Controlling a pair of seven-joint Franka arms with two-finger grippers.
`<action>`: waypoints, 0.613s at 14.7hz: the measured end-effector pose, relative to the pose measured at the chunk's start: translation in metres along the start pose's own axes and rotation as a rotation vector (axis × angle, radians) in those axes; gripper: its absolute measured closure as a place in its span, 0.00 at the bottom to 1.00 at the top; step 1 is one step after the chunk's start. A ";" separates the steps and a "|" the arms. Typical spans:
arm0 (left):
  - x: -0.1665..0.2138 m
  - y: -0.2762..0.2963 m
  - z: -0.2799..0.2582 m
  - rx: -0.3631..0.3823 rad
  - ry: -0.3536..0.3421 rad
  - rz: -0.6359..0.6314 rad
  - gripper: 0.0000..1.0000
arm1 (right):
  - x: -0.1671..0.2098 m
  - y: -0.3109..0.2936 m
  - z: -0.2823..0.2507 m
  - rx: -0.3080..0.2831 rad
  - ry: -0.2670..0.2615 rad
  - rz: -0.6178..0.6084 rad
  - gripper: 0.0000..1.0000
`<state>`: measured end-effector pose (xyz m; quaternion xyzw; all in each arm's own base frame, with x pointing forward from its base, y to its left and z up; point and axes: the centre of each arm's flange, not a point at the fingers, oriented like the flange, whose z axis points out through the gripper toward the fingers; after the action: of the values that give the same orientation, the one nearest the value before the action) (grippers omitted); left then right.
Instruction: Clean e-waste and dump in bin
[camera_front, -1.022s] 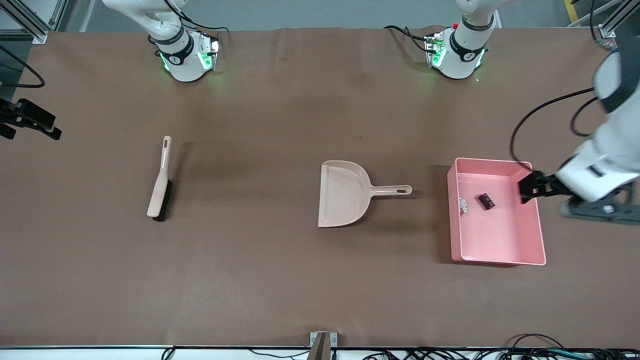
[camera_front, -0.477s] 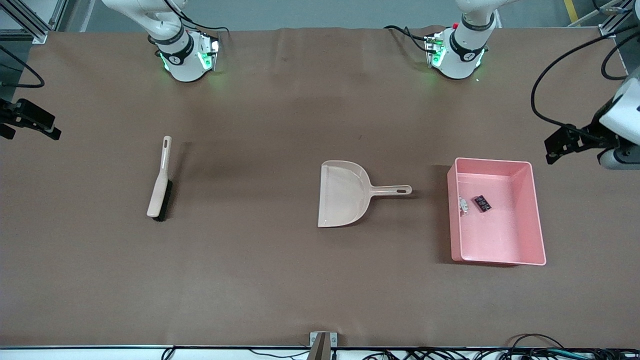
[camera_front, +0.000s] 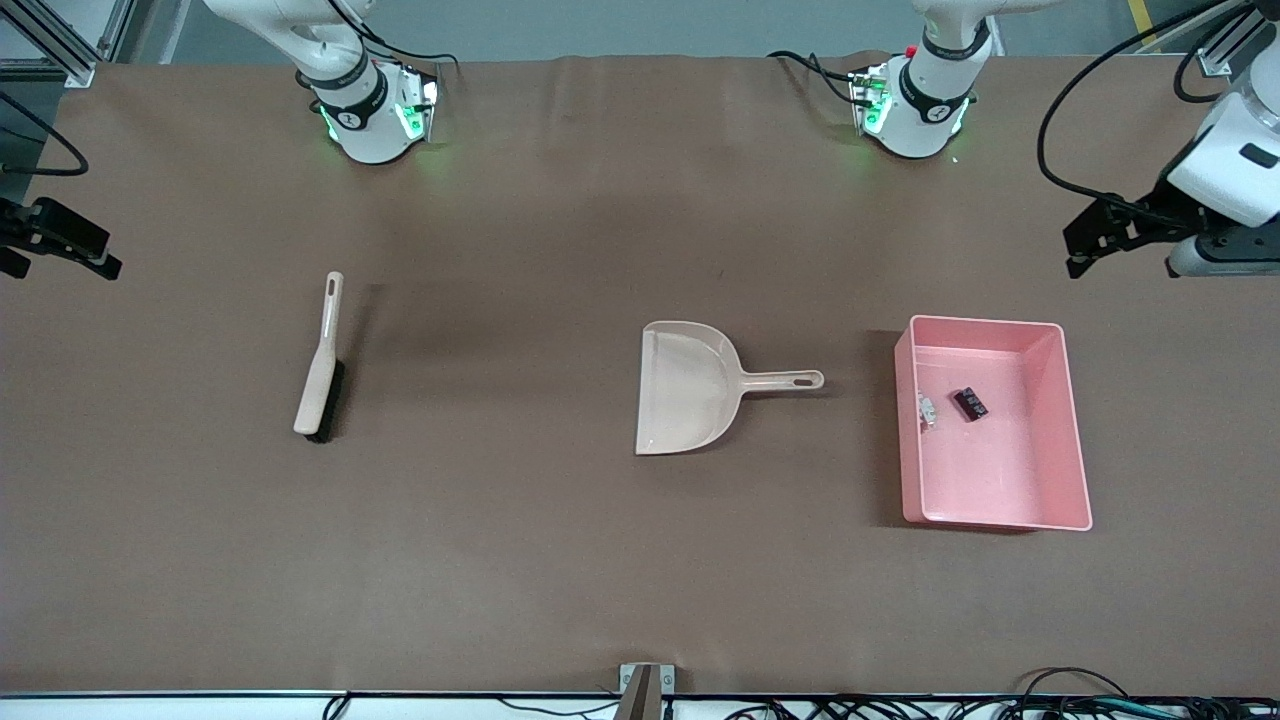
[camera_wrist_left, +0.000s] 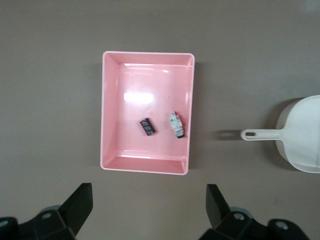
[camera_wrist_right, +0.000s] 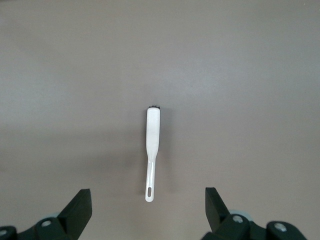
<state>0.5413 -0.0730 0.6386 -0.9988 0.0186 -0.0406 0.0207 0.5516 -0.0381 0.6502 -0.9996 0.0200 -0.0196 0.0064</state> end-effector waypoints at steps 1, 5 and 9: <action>-0.004 0.002 0.001 -0.004 -0.004 0.000 0.00 | 0.000 0.000 0.000 0.000 0.001 0.000 0.00; -0.029 0.002 0.003 0.009 -0.024 -0.005 0.00 | 0.001 0.000 -0.001 -0.002 0.012 -0.001 0.00; -0.041 -0.009 0.002 -0.005 -0.035 -0.031 0.00 | 0.002 0.002 -0.003 -0.022 0.022 -0.001 0.00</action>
<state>0.5007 -0.0625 0.6336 -0.9996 0.0030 -0.0233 0.0181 0.5536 -0.0398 0.6528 -0.9993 0.0196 -0.0303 -0.0049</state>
